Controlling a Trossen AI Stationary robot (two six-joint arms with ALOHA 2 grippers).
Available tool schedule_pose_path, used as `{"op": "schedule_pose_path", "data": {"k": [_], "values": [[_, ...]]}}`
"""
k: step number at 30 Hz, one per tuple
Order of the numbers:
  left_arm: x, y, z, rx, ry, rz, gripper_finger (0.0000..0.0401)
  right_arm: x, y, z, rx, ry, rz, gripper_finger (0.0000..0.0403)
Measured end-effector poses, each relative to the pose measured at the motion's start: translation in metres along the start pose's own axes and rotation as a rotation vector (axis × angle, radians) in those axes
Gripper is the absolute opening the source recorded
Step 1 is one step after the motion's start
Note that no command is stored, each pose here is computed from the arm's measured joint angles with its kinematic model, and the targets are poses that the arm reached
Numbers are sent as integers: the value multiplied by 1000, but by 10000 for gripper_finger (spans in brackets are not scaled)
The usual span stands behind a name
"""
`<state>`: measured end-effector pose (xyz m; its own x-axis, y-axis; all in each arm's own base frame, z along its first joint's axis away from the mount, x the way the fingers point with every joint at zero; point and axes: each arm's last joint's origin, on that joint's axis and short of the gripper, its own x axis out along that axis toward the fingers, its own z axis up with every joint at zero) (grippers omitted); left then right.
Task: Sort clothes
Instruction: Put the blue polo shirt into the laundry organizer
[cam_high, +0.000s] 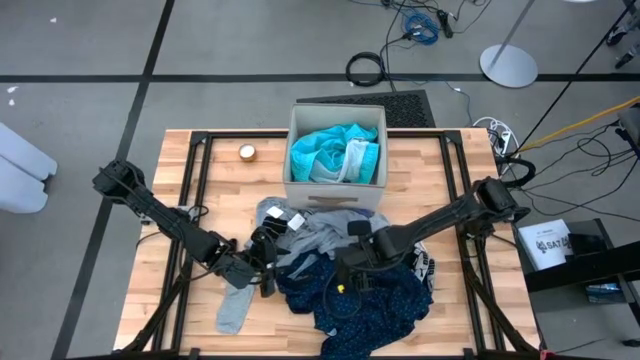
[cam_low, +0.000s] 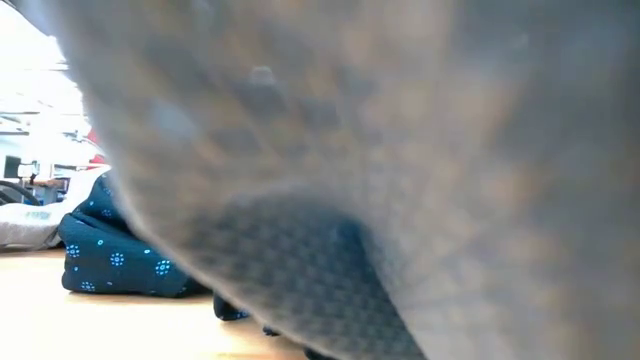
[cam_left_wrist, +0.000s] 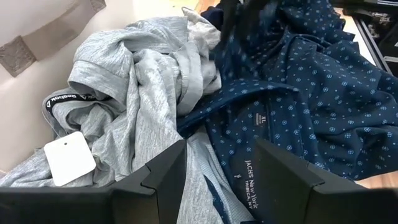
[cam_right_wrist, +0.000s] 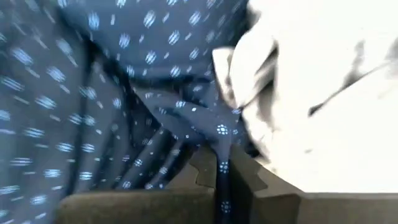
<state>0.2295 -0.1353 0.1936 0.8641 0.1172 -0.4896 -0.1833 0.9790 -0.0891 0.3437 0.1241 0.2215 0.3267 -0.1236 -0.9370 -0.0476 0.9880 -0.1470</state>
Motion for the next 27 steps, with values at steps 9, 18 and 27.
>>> {"op": "schedule_pose_path", "data": {"k": [9, 18, 27], "values": [[0, 0, 0, 0, 0, 0, 189, -127, 3, 34, -76, -160, -145, 1], [0, 0, 0, -1, 9, -16, 189, -241, -7, 34, -44, -483, -175, 0], [-1, -11, 1, -34, -14, -139, 189, -264, -35, 13, 139, -525, -252, 0]]}}
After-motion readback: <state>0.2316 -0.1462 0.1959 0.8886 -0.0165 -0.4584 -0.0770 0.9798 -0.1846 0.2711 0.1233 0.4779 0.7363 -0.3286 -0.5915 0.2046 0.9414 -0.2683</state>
